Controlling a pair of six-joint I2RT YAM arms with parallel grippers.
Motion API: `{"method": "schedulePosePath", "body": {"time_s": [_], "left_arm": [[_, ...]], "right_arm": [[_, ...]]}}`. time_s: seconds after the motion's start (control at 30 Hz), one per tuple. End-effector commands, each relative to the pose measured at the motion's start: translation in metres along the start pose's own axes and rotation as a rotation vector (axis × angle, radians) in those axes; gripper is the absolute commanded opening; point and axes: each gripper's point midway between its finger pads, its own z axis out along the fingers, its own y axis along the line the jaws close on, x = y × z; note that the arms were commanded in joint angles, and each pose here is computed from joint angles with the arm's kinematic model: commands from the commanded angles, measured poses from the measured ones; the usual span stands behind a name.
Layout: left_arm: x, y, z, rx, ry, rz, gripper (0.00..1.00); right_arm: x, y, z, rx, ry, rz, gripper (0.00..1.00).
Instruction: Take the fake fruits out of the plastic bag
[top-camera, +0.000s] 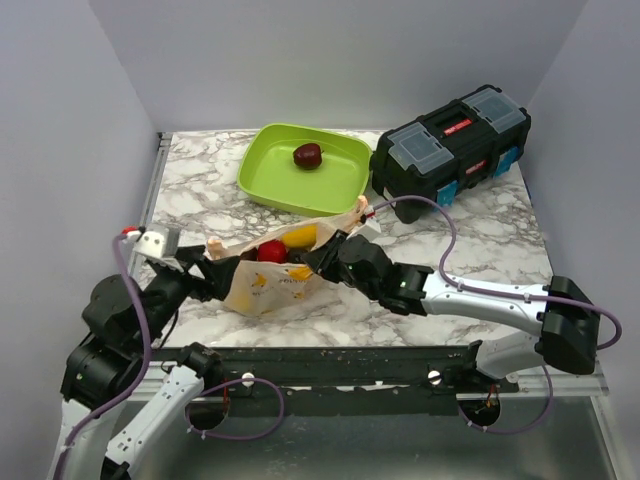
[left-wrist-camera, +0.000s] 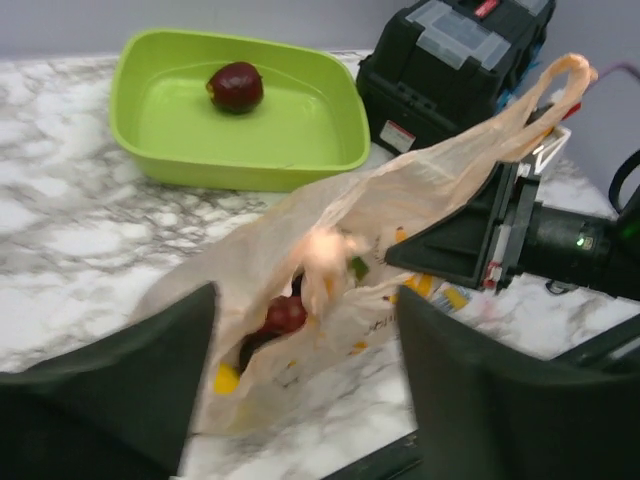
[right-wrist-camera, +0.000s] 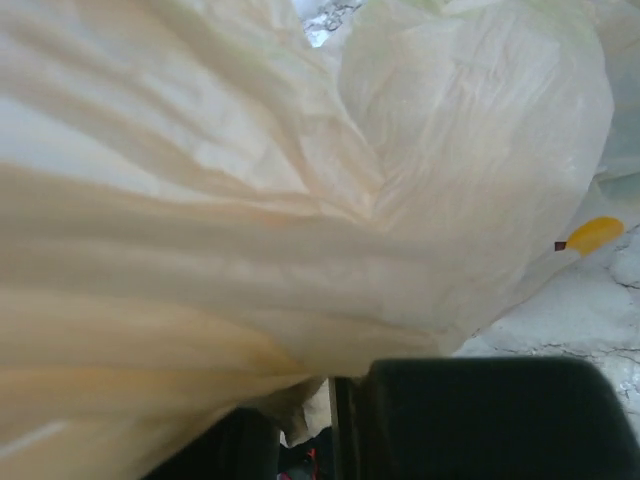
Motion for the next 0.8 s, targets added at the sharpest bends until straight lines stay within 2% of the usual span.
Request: {"method": "schedulePosePath", "body": {"time_s": [0.0,0.1,0.2,0.3,0.4,0.53,0.63,0.77], "left_arm": [[-0.034,-0.011,-0.03,0.028,-0.045,0.041,0.88],[-0.056,-0.02,-0.027,0.049,-0.046,0.066,0.98],[-0.072,-0.025,-0.012,0.051,-0.033,0.075,0.99],[-0.074,-0.038,0.016,0.108,0.064,0.108,0.99],[-0.059,-0.041,0.05,0.154,0.207,0.198,0.99],[-0.043,-0.023,0.084,0.075,0.304,0.271,0.99],[-0.024,-0.026,0.102,0.104,0.378,0.307,0.99],[0.007,-0.012,0.123,-0.021,0.503,0.465,0.99]], "right_arm": [[0.009,0.019,-0.009,-0.14,0.047,-0.12,0.19],[0.012,0.021,-0.011,-0.169,0.062,-0.17,0.11],[0.012,0.02,-0.011,-0.168,0.059,-0.182,0.05],[0.013,0.02,-0.012,-0.173,0.065,-0.19,0.04],[0.012,0.02,-0.014,-0.179,0.063,-0.194,0.04],[0.01,0.02,-0.015,-0.18,0.058,-0.203,0.04],[0.012,0.018,-0.015,-0.177,0.065,-0.209,0.04],[0.017,0.013,-0.013,-0.17,0.078,-0.218,0.04]]}}
